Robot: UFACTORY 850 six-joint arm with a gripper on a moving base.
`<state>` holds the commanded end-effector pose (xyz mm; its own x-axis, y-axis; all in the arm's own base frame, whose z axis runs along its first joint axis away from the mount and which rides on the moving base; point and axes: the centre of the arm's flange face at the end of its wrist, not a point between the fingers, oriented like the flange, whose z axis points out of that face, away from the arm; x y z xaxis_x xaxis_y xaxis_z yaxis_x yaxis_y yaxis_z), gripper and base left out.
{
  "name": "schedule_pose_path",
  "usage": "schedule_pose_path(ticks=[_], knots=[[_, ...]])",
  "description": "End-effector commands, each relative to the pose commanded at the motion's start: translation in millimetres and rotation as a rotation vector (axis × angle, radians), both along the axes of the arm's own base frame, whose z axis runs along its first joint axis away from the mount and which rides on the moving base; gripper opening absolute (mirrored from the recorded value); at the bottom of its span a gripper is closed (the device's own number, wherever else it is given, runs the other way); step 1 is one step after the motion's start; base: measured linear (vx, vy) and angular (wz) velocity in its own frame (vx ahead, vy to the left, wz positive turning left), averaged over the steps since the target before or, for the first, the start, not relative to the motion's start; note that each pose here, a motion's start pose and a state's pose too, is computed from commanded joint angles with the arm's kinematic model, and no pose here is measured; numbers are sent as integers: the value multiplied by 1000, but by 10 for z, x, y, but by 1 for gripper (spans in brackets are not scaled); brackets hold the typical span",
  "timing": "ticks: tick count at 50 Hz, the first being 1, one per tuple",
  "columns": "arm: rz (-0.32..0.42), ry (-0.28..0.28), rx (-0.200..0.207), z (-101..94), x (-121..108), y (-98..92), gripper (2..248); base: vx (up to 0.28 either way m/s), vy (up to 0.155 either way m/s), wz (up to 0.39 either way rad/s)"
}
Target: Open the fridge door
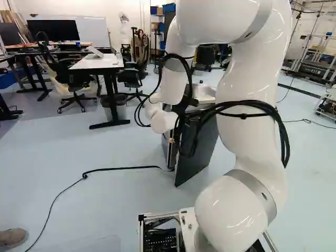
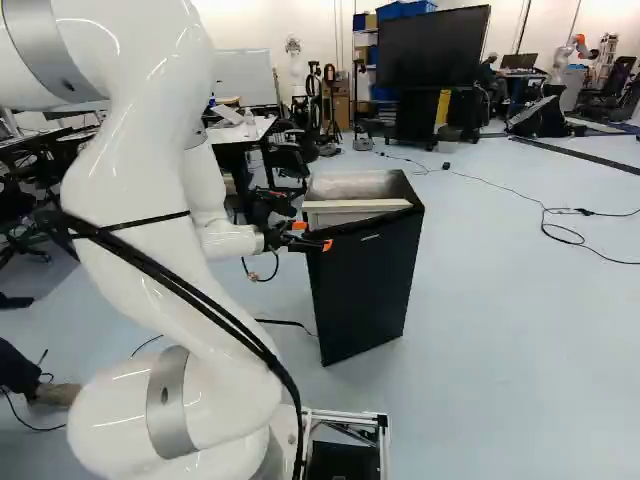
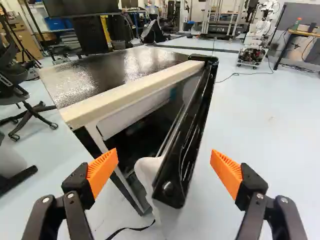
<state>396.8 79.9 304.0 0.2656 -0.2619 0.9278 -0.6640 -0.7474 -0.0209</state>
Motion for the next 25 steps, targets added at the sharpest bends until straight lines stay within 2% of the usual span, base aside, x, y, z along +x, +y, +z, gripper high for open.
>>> schedule_pose_path(ticks=[25], knots=[[5,38,-12,18,-540,-131,247,0,0,0]])
